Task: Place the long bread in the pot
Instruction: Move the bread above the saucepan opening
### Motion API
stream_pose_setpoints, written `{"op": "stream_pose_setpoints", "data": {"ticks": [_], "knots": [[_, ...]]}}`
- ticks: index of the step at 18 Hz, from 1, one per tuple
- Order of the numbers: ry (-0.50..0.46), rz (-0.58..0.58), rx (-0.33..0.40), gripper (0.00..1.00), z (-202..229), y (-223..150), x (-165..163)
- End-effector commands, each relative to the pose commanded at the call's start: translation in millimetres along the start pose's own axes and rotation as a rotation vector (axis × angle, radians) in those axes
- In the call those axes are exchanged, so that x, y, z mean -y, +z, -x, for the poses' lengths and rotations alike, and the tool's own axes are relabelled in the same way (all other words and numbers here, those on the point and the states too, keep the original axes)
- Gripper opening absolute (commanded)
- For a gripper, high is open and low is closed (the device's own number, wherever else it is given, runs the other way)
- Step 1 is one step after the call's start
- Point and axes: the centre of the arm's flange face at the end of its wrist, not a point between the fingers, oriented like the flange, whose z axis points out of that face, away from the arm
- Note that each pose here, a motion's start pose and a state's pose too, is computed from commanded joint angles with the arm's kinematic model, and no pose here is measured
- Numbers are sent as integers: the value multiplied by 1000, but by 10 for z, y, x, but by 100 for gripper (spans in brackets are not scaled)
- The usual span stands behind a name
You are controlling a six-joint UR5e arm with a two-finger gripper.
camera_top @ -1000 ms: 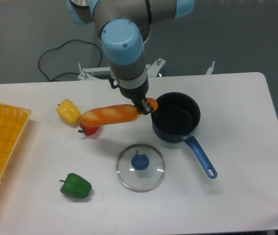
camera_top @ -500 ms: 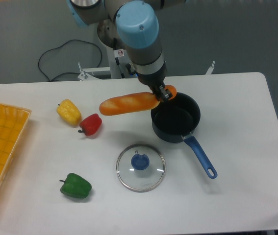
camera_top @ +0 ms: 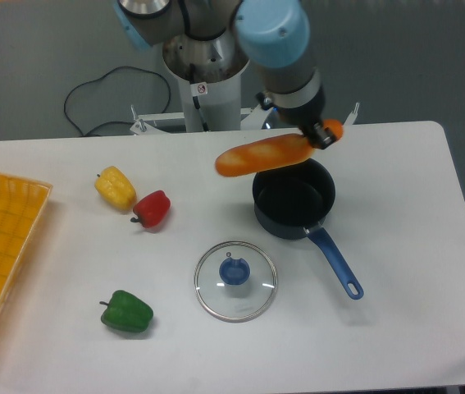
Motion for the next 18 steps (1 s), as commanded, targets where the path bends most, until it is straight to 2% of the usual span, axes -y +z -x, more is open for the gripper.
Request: {"op": "stream_pose_setpoints", "data": {"ticks": [7, 9, 12, 18], "knots": [[-78, -5, -21, 23, 45, 142, -397], [-113, -10, 20, 23, 99, 144, -510], [-154, -18, 22, 23, 114, 221, -716], [-187, -16, -4, 26, 115, 368, -796]]}}
